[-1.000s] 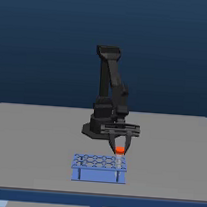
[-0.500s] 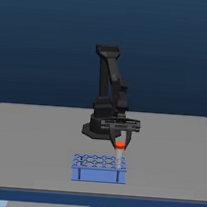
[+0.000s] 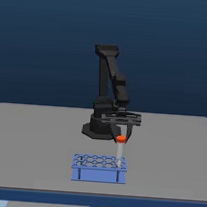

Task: Pick up the centrifuge tube on the rack

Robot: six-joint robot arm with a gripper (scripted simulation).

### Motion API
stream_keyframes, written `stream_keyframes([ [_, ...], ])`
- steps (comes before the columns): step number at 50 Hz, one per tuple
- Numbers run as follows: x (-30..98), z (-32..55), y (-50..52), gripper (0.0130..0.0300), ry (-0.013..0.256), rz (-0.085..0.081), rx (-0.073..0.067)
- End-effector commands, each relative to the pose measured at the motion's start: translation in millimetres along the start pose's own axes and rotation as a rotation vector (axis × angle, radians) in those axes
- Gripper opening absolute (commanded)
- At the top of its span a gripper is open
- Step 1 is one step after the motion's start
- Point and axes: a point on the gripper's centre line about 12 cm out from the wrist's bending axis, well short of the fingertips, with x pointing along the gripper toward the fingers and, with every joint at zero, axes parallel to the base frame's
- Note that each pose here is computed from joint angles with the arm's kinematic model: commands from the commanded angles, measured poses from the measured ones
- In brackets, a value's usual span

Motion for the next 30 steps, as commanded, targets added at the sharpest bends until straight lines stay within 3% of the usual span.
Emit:
stream_keyframes([
  [1, -2.5, 4.4, 0.5, 0.013, 0.001, 0.003, -0.023],
  [30, -16.9, 29.4, 1.0, 0.013, 0.001, 0.003, -0.023],
])
